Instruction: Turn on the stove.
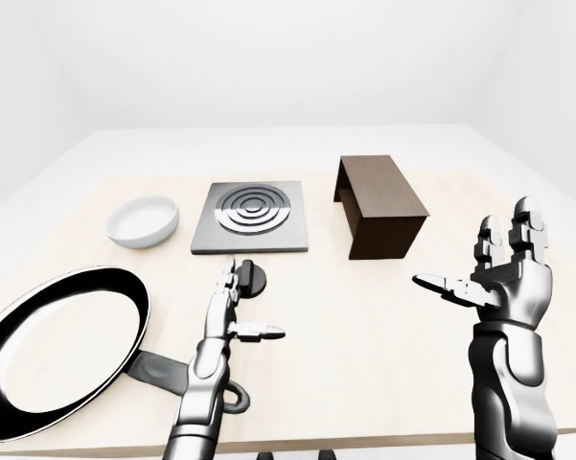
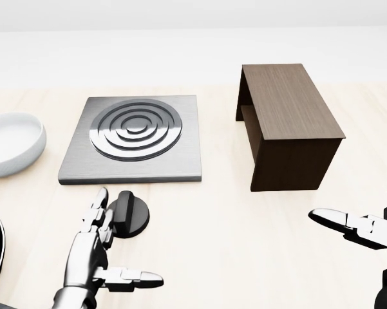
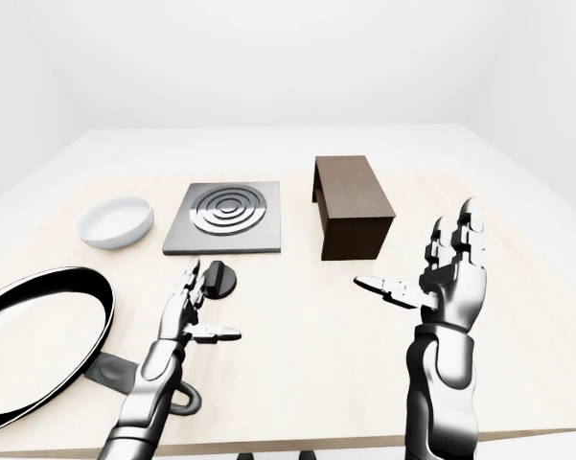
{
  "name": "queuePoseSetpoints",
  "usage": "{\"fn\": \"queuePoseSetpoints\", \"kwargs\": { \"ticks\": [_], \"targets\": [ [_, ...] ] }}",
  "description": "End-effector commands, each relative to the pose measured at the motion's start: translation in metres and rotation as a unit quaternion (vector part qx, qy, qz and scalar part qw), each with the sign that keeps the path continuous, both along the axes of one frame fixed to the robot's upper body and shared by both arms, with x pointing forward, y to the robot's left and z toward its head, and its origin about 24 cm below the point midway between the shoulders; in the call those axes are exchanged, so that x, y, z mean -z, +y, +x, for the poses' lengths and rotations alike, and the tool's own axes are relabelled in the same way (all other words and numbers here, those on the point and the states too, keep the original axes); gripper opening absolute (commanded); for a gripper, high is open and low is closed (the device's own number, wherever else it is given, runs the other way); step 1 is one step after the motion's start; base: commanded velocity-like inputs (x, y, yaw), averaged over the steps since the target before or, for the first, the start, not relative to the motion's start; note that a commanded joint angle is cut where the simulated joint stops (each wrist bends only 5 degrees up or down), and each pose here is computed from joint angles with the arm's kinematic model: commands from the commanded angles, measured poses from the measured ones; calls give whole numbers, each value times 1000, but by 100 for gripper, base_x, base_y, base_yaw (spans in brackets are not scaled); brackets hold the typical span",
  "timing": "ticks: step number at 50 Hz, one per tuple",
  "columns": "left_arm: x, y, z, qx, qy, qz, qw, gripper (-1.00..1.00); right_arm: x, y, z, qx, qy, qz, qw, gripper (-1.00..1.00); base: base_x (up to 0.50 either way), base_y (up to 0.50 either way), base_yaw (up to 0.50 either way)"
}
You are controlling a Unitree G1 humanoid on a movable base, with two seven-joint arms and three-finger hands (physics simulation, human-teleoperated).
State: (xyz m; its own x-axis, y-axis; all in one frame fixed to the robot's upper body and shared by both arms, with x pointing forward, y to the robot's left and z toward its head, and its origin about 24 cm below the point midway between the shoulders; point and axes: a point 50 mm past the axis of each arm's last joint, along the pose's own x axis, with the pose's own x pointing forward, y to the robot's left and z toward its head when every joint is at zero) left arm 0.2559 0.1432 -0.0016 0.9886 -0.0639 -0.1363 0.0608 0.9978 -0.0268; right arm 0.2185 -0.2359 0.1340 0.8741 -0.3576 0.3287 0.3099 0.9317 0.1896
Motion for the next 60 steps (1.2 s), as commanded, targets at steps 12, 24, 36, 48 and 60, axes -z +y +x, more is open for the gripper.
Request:
{"fn": "queuePoseSetpoints", "kwargs": {
  "ticks": [12,24,36,48,60],
  "targets": [
    [5,-15,-8,24,9,3,1000,100,1,0,0,-1,3,1,1000,100,0,0,0],
    [-3,-20,-12,33,-10,2,999,100,2,0,0,-1,4,1,1000,100,0,0,0],
    [-7,-20,-7,34,-18,2,999,100,1,1,0,-1,3,1,1000,100,0,0,0],
    [-5,-29,13,45,-8,9,999,100,-2,1,-1,-1,-4,-1,1000,100,0,0,0],
    [1,-30,27,47,16,16,999,100,0,2,-1,-2,-1,0,1000,100,0,0,0]
  ]
}}
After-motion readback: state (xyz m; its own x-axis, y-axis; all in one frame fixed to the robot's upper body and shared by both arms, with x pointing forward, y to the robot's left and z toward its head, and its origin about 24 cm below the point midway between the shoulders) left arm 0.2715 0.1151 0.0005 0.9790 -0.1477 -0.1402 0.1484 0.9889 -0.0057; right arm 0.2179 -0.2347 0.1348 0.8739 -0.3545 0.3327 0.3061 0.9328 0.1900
